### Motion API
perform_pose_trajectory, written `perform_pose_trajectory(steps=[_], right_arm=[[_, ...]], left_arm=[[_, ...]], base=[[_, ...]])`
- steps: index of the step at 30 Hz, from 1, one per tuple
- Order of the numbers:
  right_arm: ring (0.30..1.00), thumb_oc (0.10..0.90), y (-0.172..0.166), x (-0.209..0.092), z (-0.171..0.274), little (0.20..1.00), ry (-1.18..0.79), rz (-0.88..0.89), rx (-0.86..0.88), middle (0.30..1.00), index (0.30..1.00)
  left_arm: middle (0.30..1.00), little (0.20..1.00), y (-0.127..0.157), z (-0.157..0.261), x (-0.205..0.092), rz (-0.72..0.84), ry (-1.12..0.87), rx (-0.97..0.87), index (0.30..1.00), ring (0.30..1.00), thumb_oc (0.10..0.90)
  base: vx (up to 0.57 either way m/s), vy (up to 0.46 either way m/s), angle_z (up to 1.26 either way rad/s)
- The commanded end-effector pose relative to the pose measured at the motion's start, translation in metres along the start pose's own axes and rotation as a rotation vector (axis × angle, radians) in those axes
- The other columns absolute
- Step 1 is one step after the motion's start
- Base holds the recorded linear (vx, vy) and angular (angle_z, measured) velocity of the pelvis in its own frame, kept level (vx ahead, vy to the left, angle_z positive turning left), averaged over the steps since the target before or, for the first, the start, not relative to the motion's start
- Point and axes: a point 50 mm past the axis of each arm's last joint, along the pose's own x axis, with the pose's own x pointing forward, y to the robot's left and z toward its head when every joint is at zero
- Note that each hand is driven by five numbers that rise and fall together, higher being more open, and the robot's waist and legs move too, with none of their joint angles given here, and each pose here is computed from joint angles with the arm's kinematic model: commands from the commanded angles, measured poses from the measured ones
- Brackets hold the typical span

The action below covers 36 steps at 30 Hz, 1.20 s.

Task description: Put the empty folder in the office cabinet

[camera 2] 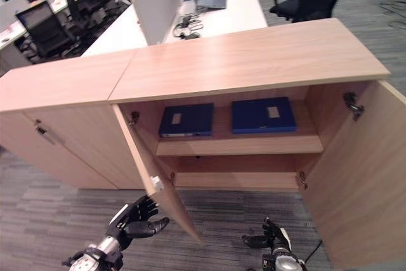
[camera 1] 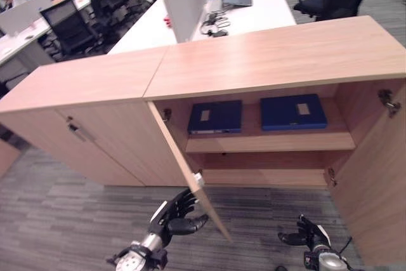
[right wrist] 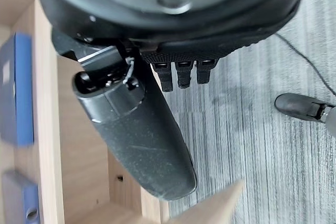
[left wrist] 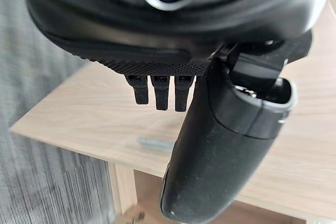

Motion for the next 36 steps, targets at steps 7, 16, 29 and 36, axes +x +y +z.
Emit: perform_pose_trajectory(steps=[7, 16, 29, 36], right_arm=[[0.9, 0.8, 0.047, 0.011, 0.078, 0.9, -0.265, 0.133, -0.06, 0.9, 0.9], [0.9, 0.8, 0.059, -0.002, 0.06, 0.9, -0.268, 0.247, -0.092, 0.9, 0.9], [0.9, 0.8, 0.059, -0.014, 0.031, 0.9, -0.219, 0.282, -0.014, 0.9, 0.9], [0.9, 0.8, 0.058, -0.017, 0.02, 0.9, -0.186, 0.285, 0.038, 0.9, 0.9]], left_arm=[[0.9, 0.9, 0.003, 0.063, 0.021, 0.042, -0.297, 0.057, 0.9, 0.9, 0.8], [0.9, 0.9, 0.057, 0.058, 0.027, 0.363, -0.234, 0.096, 0.9, 0.9, 0.8], [0.9, 0.9, 0.166, 0.119, -0.006, 0.776, -0.245, 0.238, 0.9, 0.9, 0.8], [0.9, 0.9, 0.213, 0.185, -0.039, 0.968, -0.288, 0.387, 0.9, 0.9, 0.8]], base=[[0.0, -0.119, -1.36], [0.09, 0.037, -0.9], [0.06, 0.126, -0.09], [0.01, 0.14, 0.01]])
